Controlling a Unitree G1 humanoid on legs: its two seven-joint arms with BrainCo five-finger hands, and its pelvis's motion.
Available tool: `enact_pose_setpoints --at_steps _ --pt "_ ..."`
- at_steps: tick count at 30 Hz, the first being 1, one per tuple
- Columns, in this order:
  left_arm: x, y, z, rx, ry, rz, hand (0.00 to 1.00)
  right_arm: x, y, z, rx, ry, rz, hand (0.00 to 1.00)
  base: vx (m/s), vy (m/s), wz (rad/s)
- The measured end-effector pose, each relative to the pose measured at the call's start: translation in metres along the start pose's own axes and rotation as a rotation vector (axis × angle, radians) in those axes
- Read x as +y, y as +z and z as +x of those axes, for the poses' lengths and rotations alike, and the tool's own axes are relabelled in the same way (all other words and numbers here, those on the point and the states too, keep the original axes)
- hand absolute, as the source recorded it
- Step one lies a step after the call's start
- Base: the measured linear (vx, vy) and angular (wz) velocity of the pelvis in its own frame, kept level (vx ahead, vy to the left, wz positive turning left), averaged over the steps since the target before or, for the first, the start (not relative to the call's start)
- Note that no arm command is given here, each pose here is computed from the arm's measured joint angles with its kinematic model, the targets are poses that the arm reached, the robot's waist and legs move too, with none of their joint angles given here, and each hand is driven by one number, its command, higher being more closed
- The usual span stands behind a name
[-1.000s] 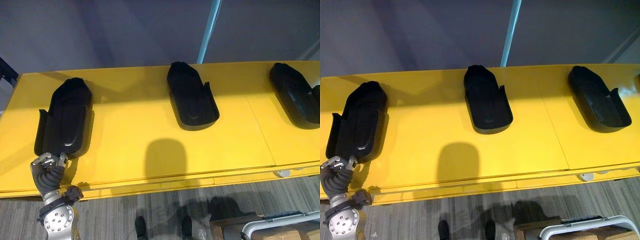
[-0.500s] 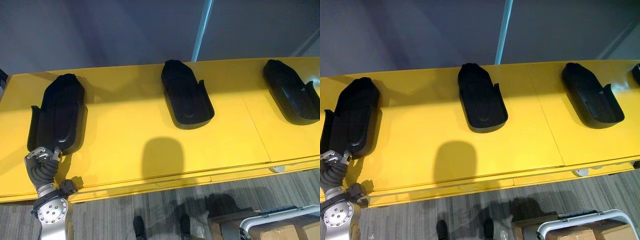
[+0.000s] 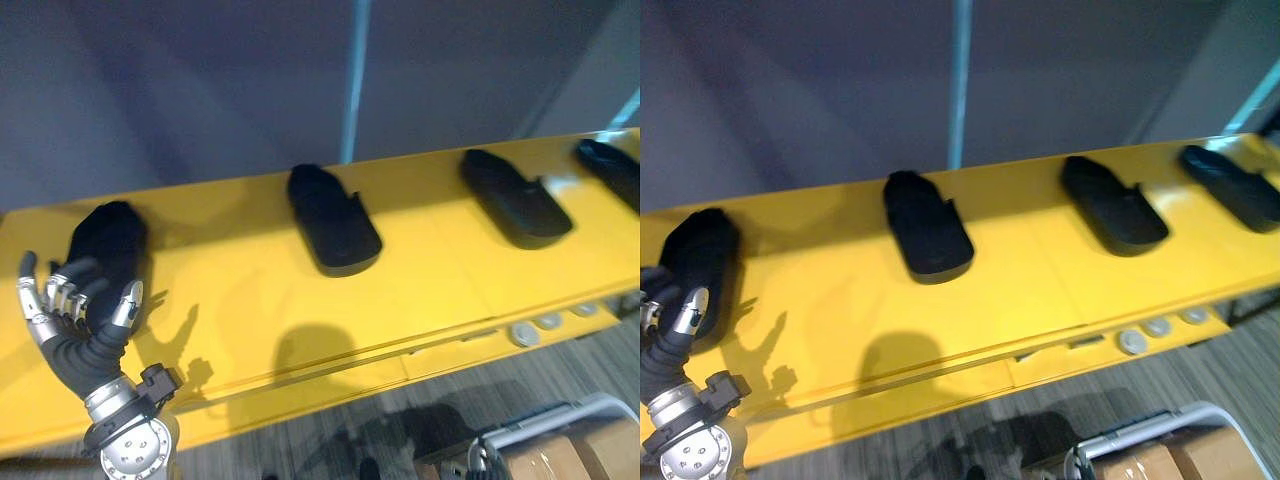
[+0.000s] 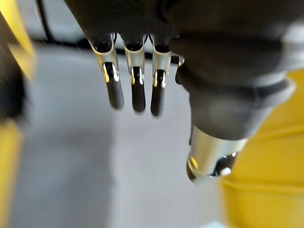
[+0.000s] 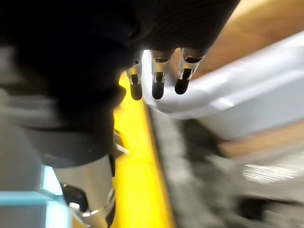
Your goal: Walk over and take plastic housings, then place them on the shelf
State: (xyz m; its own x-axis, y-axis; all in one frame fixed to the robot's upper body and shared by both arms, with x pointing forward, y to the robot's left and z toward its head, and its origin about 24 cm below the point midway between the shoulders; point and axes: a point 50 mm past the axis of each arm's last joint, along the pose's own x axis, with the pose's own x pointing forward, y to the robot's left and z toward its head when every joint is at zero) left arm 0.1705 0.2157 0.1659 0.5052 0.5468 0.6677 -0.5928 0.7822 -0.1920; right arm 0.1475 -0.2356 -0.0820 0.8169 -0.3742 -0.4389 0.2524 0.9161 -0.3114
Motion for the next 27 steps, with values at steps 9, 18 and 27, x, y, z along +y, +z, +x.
enact_pose_setpoints --at_steps 9,18,27 --pt "-0.048 0.006 -0.017 0.022 -0.155 -0.139 0.00 -0.010 0.034 -0.035 -0.188 -0.060 0.029 0.00 -0.18 0.290 -1.25" --pt "-0.019 -0.041 -0.022 0.206 -0.095 0.042 0.00 -0.031 0.048 -0.026 -0.242 -0.166 -0.071 0.00 -0.19 0.007 -1.42" --pt "0.048 -0.123 -0.072 0.675 0.055 0.263 0.00 -0.049 0.025 -0.014 -0.135 -0.209 -0.123 0.00 0.00 -0.216 -0.53"
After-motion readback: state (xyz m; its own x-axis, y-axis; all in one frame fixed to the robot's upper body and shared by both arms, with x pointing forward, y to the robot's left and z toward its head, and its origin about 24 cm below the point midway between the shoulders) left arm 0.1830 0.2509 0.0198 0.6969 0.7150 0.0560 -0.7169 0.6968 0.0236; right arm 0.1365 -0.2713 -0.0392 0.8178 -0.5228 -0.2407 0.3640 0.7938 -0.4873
